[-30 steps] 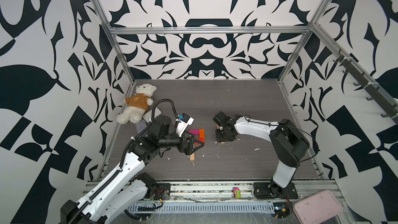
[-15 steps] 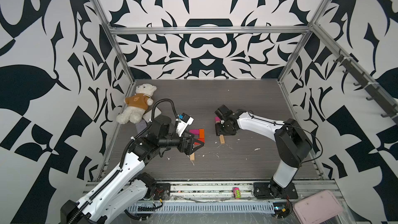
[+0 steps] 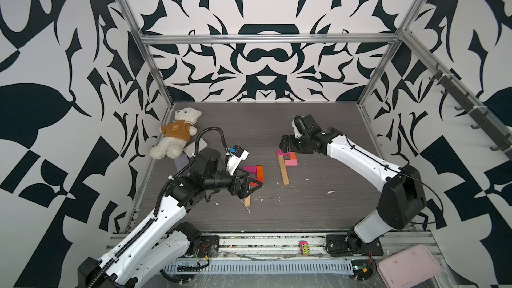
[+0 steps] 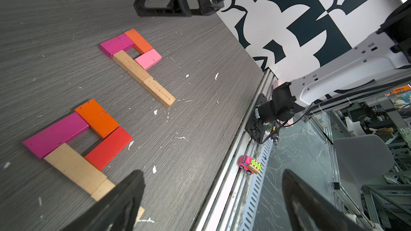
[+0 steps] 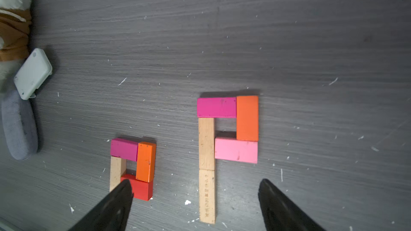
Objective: Assemble the letter p with building blocks
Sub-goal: Reset both arms
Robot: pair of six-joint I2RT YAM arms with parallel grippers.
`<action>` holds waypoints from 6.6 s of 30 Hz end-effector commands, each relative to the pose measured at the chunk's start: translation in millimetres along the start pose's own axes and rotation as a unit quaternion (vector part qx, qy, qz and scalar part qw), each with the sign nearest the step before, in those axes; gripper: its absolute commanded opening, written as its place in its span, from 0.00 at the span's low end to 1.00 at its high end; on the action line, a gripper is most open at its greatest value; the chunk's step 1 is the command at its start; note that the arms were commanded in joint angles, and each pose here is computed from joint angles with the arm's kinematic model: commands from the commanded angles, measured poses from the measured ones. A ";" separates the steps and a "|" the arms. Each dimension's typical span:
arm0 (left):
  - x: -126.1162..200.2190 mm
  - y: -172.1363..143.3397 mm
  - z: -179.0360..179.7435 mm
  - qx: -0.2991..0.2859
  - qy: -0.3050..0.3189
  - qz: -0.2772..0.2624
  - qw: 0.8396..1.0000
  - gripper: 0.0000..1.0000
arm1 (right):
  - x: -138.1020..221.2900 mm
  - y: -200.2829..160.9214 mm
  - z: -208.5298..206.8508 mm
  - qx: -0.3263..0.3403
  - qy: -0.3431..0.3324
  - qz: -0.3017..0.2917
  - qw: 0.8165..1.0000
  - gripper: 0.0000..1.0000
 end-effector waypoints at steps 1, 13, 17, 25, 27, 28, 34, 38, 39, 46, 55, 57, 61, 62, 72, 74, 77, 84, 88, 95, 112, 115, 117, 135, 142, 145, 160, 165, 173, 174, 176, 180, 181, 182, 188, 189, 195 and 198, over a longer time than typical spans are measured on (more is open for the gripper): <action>-3.5 0.2 6.2 -0.005 0.015 0.000 1.000 0.99 | 26.5 24.1 10.6 0.000 0.064 -0.067 0.996 0.96; -22.7 37.8 49.9 0.089 0.138 -0.094 0.982 0.99 | 62.3 64.2 -31.4 -0.037 0.088 -0.165 0.982 0.99; -26.6 46.2 79.7 0.134 0.223 -0.138 0.956 0.99 | 64.7 65.1 -58.9 -0.062 0.061 -0.181 0.980 0.99; 10.6 70.4 122.6 0.125 0.412 -0.214 0.877 0.99 | 89.3 56.4 -101.2 -0.054 -0.023 -0.287 0.956 0.99; 20.2 72.8 125.1 0.079 0.449 -0.220 0.862 0.99 | 92.4 49.3 -110.1 -0.041 -0.052 -0.311 0.948 0.99; 25.9 71.6 127.5 0.060 0.473 -0.222 0.851 0.99 | 94.1 44.8 -113.9 -0.038 -0.061 -0.323 0.944 0.99; 60.5 49.5 143.0 0.008 0.594 -0.237 0.768 0.99 | 90.4 15.5 -133.5 -0.010 -0.096 -0.380 0.920 0.99; 73.2 35.3 163.9 0.003 0.640 -0.243 0.729 0.99 | 86.1 -2.0 -150.1 -0.003 -0.145 -0.396 0.907 0.99; 74.3 32.4 170.7 0.008 0.643 -0.239 0.727 0.99 | 84.5 -5.1 -152.9 -0.001 -0.152 -0.396 0.906 0.99; 80.8 11.7 224.3 0.027 0.619 -0.261 0.741 0.99 | 80.8 -26.6 -176.1 0.016 -0.236 -0.397 0.887 0.99; 64.7 -13.1 258.9 -0.043 0.598 -0.249 0.761 0.99 | 57.5 -38.9 -197.0 0.032 -0.287 -0.424 0.858 0.99; 59.9 -17.6 262.6 -0.062 0.586 -0.261 0.765 0.99 | 49.8 -37.0 -202.1 0.024 -0.293 -0.417 0.860 0.99; 52.6 -24.3 267.2 -0.072 0.577 -0.257 0.772 0.99 | 41.9 -36.3 -208.5 0.020 -0.283 -0.414 0.865 0.99; 52.0 -24.1 268.8 -0.061 0.575 -0.249 0.777 0.99 | 39.9 -37.2 -211.2 0.022 -0.288 -0.408 0.866 0.99; 56.5 -18.4 286.7 -0.017 0.569 -0.222 0.791 0.99 | 26.6 -49.4 -226.8 0.021 -0.297 -0.385 0.874 0.99; 56.8 -17.7 286.2 -0.018 0.569 -0.223 0.791 0.99 | 25.1 -45.7 -230.3 0.009 -0.285 -0.386 0.877 0.99; 57.6 -18.4 286.1 -0.013 0.571 -0.227 0.789 0.99 | 10.3 -47.9 -233.6 0.009 -0.261 -0.390 0.883 0.99; 57.3 -17.7 285.5 -0.015 0.569 -0.228 0.790 0.99 | -28.6 -33.8 -214.2 0.095 -0.180 -0.323 0.924 1.00; 57.1 -17.6 285.3 -0.015 0.569 -0.228 0.790 0.99 | -29.1 -34.7 -216.3 0.091 -0.185 -0.321 0.924 1.00; 57.1 -17.7 285.4 -0.015 0.569 -0.227 0.790 0.99 | -28.4 -34.9 -215.0 0.094 -0.181 -0.324 0.924 1.00; 57.1 -17.8 285.4 -0.015 0.569 -0.227 0.790 0.99 | -28.8 -35.1 -215.2 0.094 -0.181 -0.323 0.924 1.00; 56.8 -18.0 285.5 -0.015 0.569 -0.226 0.790 0.99 | -28.7 -35.1 -215.1 0.094 -0.181 -0.323 0.924 1.00; 57.3 -17.7 285.5 -0.015 0.569 -0.227 0.790 0.99 | -28.7 -35.2 -215.1 0.094 -0.181 -0.323 0.924 1.00; 57.0 -17.6 285.3 -0.015 0.569 -0.228 0.790 0.99 | -28.8 -34.7 -215.1 0.094 -0.181 -0.323 0.924 1.00; 57.2 -18.1 285.7 -0.015 0.569 -0.227 0.790 0.99 | -28.9 -34.8 -215.1 0.094 -0.181 -0.323 0.924 1.00; 57.2 -17.7 285.6 -0.015 0.569 -0.227 0.790 0.99 | -29.0 -34.8 -215.1 0.094 -0.181 -0.323 0.924 1.00; 57.3 -17.9 285.6 -0.015 0.569 -0.227 0.790 0.99 | -28.8 -34.7 -215.1 0.094 -0.181 -0.323 0.924 1.00; 56.9 -17.7 285.4 -0.016 0.569 -0.227 0.790 0.99 | -29.0 -34.9 -215.1 0.094 -0.181 -0.323 0.924 1.00; 57.1 -17.7 285.5 -0.015 0.569 -0.227 0.790 0.99 | -28.8 -34.6 -215.1 0.094 -0.181 -0.323 0.924 1.00; 56.9 -18.0 285.5 -0.015 0.569 -0.227 0.790 0.99 | -28.8 -34.6 -215.1 0.094 -0.181 -0.323 0.924 1.00; 56.9 -18.1 285.6 -0.015 0.569 -0.226 0.790 0.99 | -28.8 -34.7 -215.1 0.094 -0.181 -0.323 0.924 1.00; 56.8 -17.7 285.5 -0.015 0.569 -0.227 0.790 0.99 | -28.8 -34.7 -215.0 0.094 -0.181 -0.323 0.924 1.00; 57.1 -18.0 285.5 -0.015 0.569 -0.227 0.790 0.99 | -28.9 -34.7 -215.0 0.094 -0.181 -0.323 0.924 1.00; 57.2 -17.4 285.5 -0.015 0.569 -0.227 0.790 0.99 | -28.9 -34.8 -215.1 0.094 -0.181 -0.323 0.924 1.00; 57.0 -17.9 285.6 -0.015 0.569 -0.227 0.790 0.99 | -28.9 -34.7 -215.0 0.094 -0.181 -0.323 0.924 1.00; 57.2 -17.4 285.5 -0.015 0.569 -0.228 0.790 0.99 | -28.8 -34.7 -215.1 0.094 -0.181 -0.323 0.924 1.00; 56.9 -17.7 285.3 -0.015 0.569 -0.227 0.790 0.99 | -28.9 -34.7 -215.1 0.094 -0.181 -0.323 0.924 1.00; 56.9 -18.1 285.6 -0.015 0.569 -0.227 0.790 0.99 | -29.0 -34.9 -214.9 0.095 -0.181 -0.323 0.924 1.00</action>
Point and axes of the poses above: each gripper's point midway between its finger pads, its own x axis back along the fingers, its own z axis along the line the jaws close on, y = z × x, the point moved 6 cm from there along x, back along the fingers, and after that the axes turned 1 degree about -x, right-handed, at the moved point
